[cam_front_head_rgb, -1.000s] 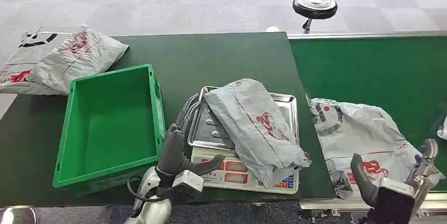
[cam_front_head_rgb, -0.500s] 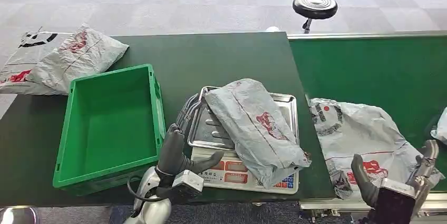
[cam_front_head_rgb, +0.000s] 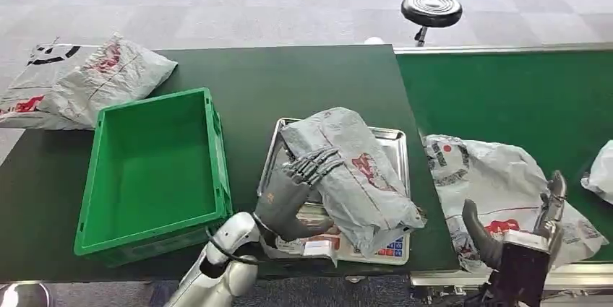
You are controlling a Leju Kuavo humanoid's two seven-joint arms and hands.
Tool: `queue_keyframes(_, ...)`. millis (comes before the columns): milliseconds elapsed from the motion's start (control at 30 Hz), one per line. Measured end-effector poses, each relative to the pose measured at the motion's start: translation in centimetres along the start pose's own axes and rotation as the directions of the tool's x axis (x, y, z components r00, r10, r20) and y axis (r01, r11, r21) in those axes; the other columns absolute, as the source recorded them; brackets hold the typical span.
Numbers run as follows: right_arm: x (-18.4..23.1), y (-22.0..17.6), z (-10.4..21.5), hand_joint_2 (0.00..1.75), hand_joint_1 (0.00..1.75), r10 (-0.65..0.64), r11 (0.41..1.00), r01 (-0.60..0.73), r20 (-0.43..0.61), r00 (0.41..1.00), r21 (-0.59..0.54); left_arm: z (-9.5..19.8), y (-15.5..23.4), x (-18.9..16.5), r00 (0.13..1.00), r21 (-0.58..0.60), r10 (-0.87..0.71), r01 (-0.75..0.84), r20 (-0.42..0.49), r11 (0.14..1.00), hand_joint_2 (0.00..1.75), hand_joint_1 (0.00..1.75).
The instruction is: Moved the parcel from conveyor to table for the left to box.
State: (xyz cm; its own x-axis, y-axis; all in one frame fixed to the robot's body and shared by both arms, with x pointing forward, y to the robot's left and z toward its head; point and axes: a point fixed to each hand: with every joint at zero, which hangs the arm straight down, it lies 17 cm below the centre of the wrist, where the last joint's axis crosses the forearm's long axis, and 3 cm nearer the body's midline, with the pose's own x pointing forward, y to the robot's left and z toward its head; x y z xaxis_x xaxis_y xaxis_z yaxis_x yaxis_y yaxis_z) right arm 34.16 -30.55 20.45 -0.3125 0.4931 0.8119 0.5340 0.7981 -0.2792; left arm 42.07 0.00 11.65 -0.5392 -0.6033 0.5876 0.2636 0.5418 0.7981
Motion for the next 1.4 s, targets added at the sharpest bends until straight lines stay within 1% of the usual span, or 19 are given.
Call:
queue_keyframes(200, -0.2, 0.8, 0.2, 1.75, 0.00, -0.011, 1.000, 0.011, -0.019, 1.000, 0.008, -0.7, -1.7, -0.7, 0.999, -0.067, -0.033, 0.033, -0.001, 0.997, 1.75, 0.00)
queue_keyframes(433, 0.0, 1.2, 0.2, 1.75, 0.00, -0.019, 1.000, 0.019, -0.017, 1.000, 0.013, -0.5, -3.2, -1.5, 0.998, -0.120, -0.066, 0.065, -0.007, 0.991, 1.75, 0.00)
queue_keyframes(833, 0.1, 1.3, 0.3, 1.75, 0.00, -0.019, 1.000, 0.019, -0.015, 1.000, 0.012, -0.4, -4.0, -2.3, 0.997, -0.147, -0.073, 0.070, -0.019, 0.987, 1.75, 0.00)
queue_keyframes(867, 0.2, 1.3, 0.3, 1.75, 0.00, -0.020, 1.000, 0.020, -0.014, 1.000, 0.013, -0.3, -4.2, -2.4, 0.997, -0.155, -0.074, 0.070, -0.020, 0.985, 1.75, 0.14)
queue_keyframes(900, 0.2, 1.4, 0.3, 1.75, 0.00, -0.021, 1.000, 0.022, -0.013, 1.000, 0.014, -0.3, -4.4, -2.4, 0.997, -0.162, -0.076, 0.071, -0.020, 0.984, 1.75, 1.45)
queue_keyframes(933, 0.2, 1.5, 0.3, 1.75, 0.00, -0.023, 1.000, 0.023, -0.013, 1.000, 0.015, -0.2, -4.7, -2.6, 0.997, -0.175, -0.076, 0.071, -0.022, 0.982, 1.75, 1.75)
queue_keyframes(1133, 0.3, 1.7, 0.5, 1.75, 0.00, -0.026, 0.999, 0.026, -0.017, 1.000, 0.019, -0.1, -5.7, -2.9, 0.997, -0.219, -0.075, 0.070, -0.015, 0.973, 1.75, 1.75)
queue_keyframes(1400, 0.3, 1.7, 0.5, 1.75, 0.00, -0.037, 0.999, 0.038, -0.021, 0.999, 0.020, -0.8, -5.2, -2.9, 0.997, -0.224, -0.080, 0.077, -0.005, 0.971, 1.75, 1.75)
